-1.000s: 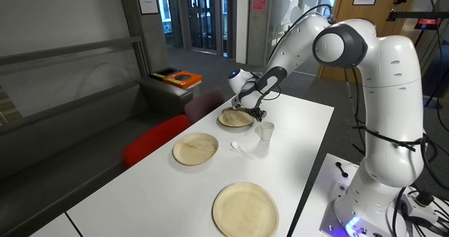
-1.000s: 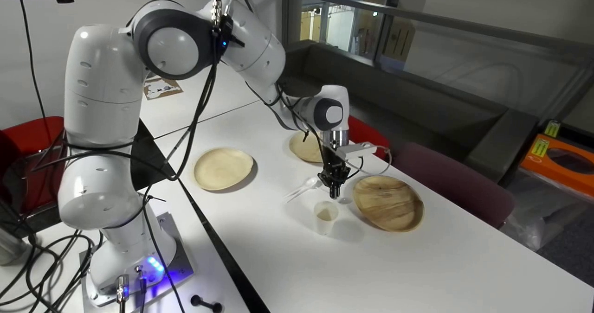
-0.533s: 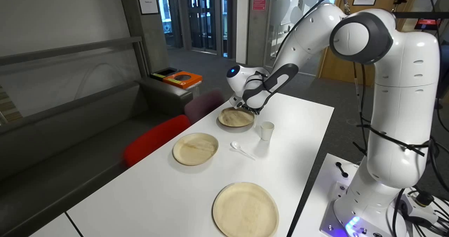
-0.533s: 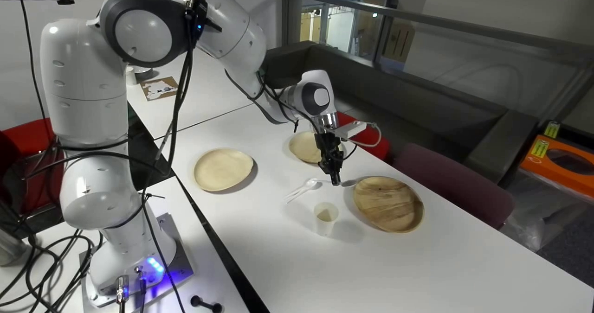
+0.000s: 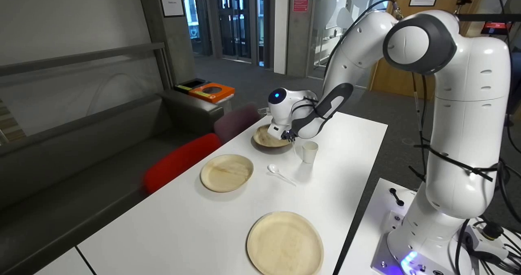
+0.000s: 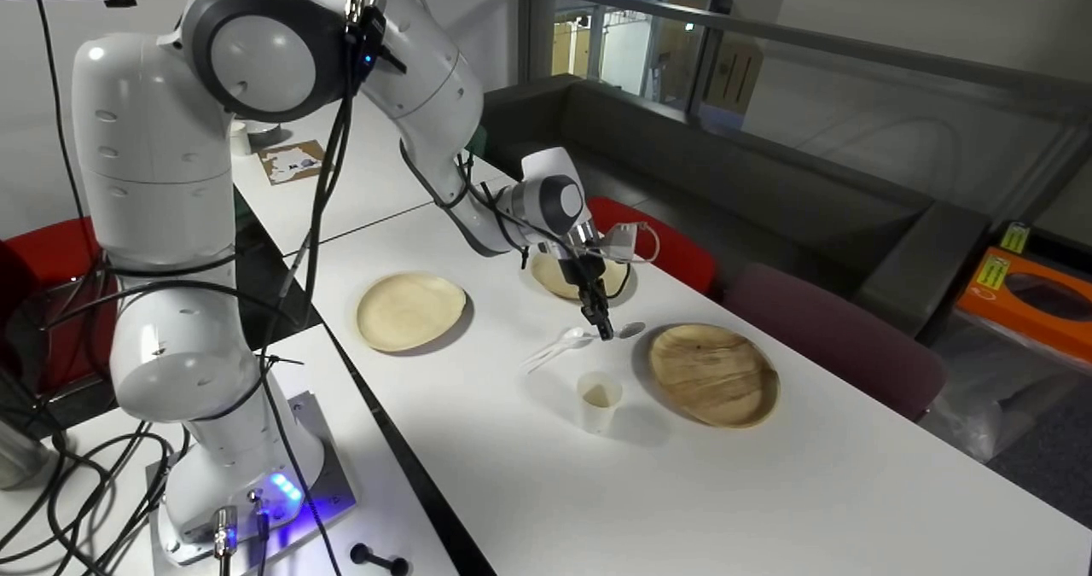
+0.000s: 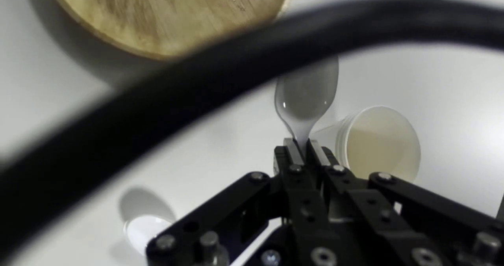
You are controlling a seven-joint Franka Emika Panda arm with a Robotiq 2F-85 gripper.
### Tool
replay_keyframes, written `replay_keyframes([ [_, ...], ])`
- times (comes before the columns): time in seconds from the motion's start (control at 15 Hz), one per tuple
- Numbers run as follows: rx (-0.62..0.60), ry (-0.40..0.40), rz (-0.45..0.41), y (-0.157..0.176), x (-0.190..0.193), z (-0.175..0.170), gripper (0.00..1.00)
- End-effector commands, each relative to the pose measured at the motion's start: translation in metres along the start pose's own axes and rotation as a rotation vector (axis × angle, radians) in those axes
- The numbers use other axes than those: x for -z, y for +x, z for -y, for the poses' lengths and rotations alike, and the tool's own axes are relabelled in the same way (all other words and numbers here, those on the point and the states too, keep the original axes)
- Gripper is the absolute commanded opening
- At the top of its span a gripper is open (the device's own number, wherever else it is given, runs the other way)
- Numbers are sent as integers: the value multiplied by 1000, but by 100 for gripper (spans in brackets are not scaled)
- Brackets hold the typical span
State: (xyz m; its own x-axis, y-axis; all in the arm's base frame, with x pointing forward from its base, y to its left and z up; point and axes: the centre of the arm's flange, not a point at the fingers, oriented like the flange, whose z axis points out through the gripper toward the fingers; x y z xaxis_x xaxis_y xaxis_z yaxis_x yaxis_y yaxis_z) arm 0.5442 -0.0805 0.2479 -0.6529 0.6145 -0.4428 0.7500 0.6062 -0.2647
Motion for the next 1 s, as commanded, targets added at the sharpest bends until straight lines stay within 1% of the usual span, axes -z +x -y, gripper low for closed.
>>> replay_keyframes([
  [0.0,180,-85,13,20,1,4,2],
  [0.27,382,-144,-12,44,-8,-7,2],
  [0.47,546,-160,-23,60,-16,-13,2],
  [0.73,752,-173,-25,74,-20,-21,2],
  [0.93,822,-169,-35,83,-19,-29,2],
])
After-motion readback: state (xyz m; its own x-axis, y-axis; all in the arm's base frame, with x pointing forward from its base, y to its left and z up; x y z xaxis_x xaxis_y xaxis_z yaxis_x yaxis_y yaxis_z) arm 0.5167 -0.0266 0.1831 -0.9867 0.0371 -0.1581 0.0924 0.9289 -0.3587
